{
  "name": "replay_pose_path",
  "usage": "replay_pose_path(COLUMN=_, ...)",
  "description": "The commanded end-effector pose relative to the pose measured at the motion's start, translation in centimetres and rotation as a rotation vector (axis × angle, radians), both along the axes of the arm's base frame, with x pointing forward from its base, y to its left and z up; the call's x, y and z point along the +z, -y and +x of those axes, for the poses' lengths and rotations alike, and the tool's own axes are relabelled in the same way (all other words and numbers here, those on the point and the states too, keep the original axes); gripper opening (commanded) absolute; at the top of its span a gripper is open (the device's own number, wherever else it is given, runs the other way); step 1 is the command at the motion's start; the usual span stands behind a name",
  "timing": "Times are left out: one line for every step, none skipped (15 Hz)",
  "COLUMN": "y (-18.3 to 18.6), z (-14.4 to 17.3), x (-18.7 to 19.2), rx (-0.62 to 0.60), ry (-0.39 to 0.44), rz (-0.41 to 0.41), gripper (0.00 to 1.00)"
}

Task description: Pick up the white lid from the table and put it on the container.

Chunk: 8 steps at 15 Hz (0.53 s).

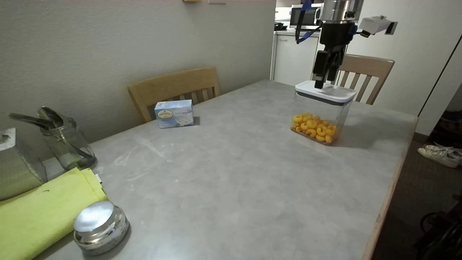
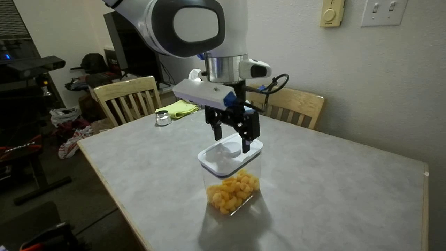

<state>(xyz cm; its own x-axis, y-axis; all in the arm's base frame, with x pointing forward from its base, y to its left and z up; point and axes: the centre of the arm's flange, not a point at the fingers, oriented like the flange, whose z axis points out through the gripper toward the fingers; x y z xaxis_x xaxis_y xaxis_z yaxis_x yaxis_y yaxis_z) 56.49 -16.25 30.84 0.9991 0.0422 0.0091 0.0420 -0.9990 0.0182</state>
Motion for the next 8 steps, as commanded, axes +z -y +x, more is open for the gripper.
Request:
replay_pose_path(y=-0.2, z=-0.45, x=0.44, rx=0.0, ry=0.02, rz=-0.002, gripper=0.73)
replay_pose_path(y=-0.23, z=-0.44, x=0.45, rx=-0.001, ry=0.019, rz=0.0, gripper=0.67)
replay_pose_path(y=-0.24, z=-0.46, x=0.42, rx=-0.002, ry=0.019, rz=0.0, gripper=0.58)
replay_pose_path(y=-0.26, z=-0.45, x=0.43, rx=-0.002, ry=0.018, rz=0.0, gripper=0.52)
replay_pose_path(y=-0.25, z=-0.45, x=0.44, rx=-0.003, ry=0.018, rz=0.0, gripper=0.47)
replay_pose_path(y=-0.24, z=-0.44, x=0.48, rx=-0.003, ry=0.019, rz=-0.001, gripper=0.38)
replay_pose_path(y=-0.21, z=-0.42, x=0.51, rx=-0.004, ry=0.019, rz=-0.002, gripper=0.34)
replay_pose_path(y=-0.16, z=-0.4, x=0.62, rx=-0.006, ry=0.02, rz=-0.008, gripper=0.29)
